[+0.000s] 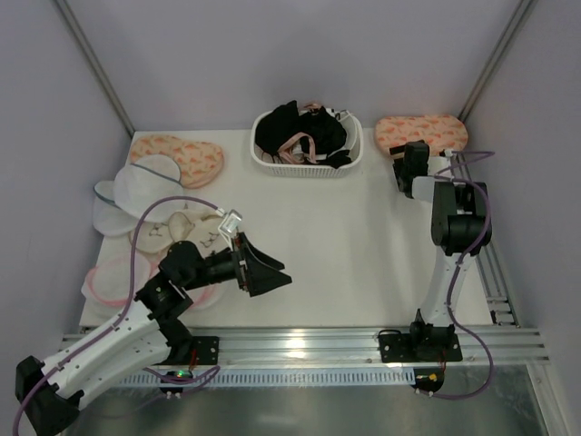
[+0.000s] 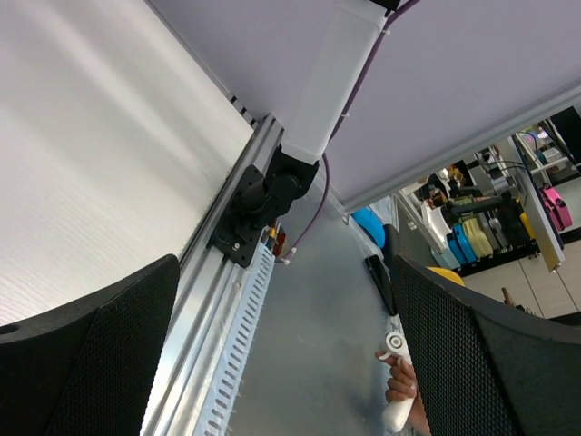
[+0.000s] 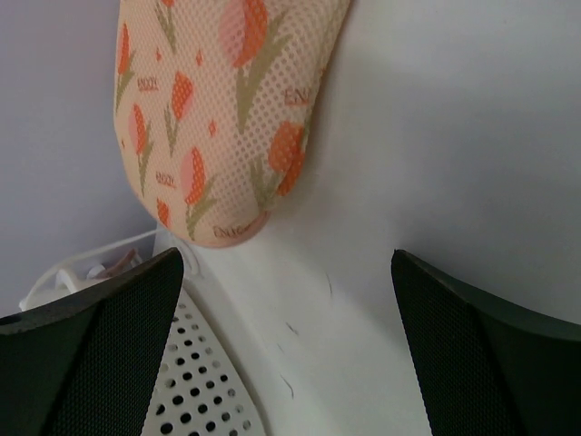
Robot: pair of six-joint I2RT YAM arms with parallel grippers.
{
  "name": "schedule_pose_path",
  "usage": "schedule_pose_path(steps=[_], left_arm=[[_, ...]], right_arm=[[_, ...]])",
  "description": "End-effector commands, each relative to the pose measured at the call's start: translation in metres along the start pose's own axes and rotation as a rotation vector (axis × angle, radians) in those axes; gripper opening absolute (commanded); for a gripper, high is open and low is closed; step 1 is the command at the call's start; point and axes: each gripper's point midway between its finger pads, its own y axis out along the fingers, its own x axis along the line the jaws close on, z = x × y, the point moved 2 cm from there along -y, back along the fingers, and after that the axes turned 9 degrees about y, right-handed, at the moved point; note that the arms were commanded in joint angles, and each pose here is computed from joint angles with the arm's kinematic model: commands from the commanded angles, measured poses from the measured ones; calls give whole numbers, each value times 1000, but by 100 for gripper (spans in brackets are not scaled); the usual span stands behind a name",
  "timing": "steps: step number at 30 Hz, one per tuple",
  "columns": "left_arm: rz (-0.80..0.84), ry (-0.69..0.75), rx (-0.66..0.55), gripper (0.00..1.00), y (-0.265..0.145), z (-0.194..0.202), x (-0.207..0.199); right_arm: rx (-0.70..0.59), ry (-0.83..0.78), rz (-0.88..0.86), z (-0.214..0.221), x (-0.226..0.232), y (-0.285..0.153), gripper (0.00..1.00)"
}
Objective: Unzip the laundry bag and remove the bra
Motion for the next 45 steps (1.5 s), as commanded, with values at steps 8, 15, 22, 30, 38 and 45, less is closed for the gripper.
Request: schedule_pose_path(steps=[8,15,22,30,38,45], left_arm=[[-36,-9,4,99,-3,4,5],[-64,3,15,99,-3,3,8],[-61,0,21,99,-1,4,9],[-40,13,-14,100,-9,0,1],[-23,35,-30,99,-14,-4,-7],[-38,32,-67,100,-21,-9,-10]], right_arm=[[-57,21,88,-14,3,60,98],[39,31,37,0,13,84,65],[39,-18,-29,-6,14,67,9],[-36,-120,-2,-30,-18,-9,4],[-31,-216,160,-42,-62,-128,4],[101,-298,89,18,-104,-229,4]])
